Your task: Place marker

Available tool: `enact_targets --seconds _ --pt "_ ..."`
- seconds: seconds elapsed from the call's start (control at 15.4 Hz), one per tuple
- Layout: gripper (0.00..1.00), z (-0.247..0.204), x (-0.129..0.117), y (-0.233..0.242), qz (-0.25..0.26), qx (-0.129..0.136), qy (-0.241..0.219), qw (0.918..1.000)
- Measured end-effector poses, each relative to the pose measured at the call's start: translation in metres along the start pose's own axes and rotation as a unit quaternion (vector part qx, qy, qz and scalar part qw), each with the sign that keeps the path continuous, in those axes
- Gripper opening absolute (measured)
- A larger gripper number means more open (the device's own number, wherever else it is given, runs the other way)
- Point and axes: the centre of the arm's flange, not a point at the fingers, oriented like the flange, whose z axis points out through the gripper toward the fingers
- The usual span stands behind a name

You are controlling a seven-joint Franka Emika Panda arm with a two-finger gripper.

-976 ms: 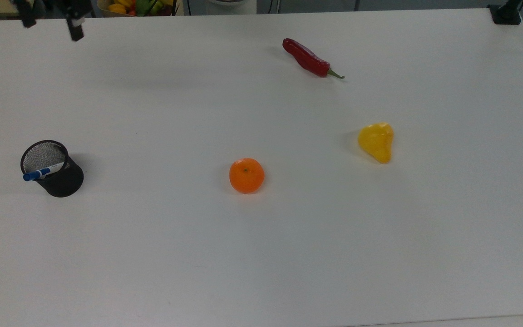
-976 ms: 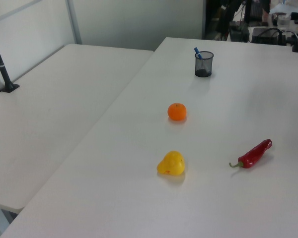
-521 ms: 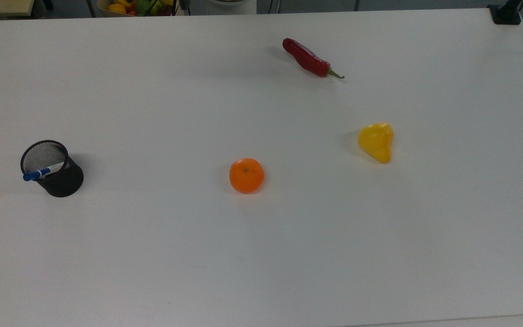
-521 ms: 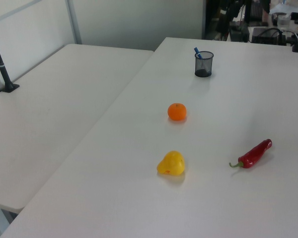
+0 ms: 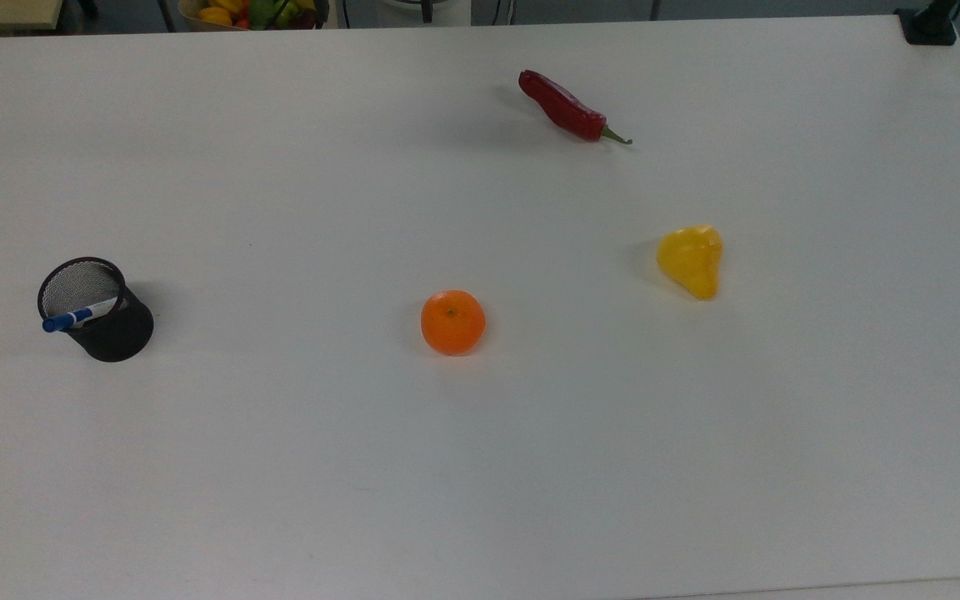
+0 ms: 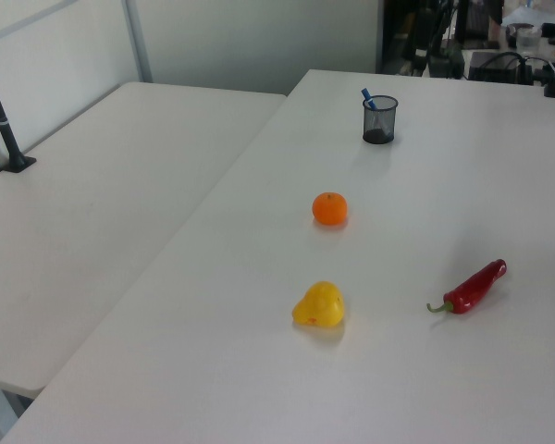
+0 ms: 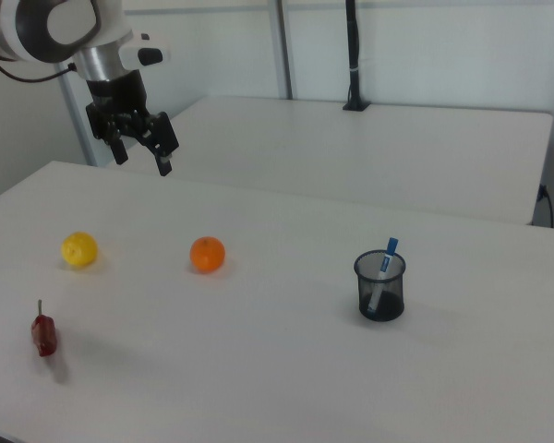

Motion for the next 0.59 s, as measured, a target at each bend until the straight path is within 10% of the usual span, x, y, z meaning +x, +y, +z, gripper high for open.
enact_targets --seconds 0.59 --pt "1.0 0.025 0.002 0.002 -0.068 -0.006 -0.022 0.9974"
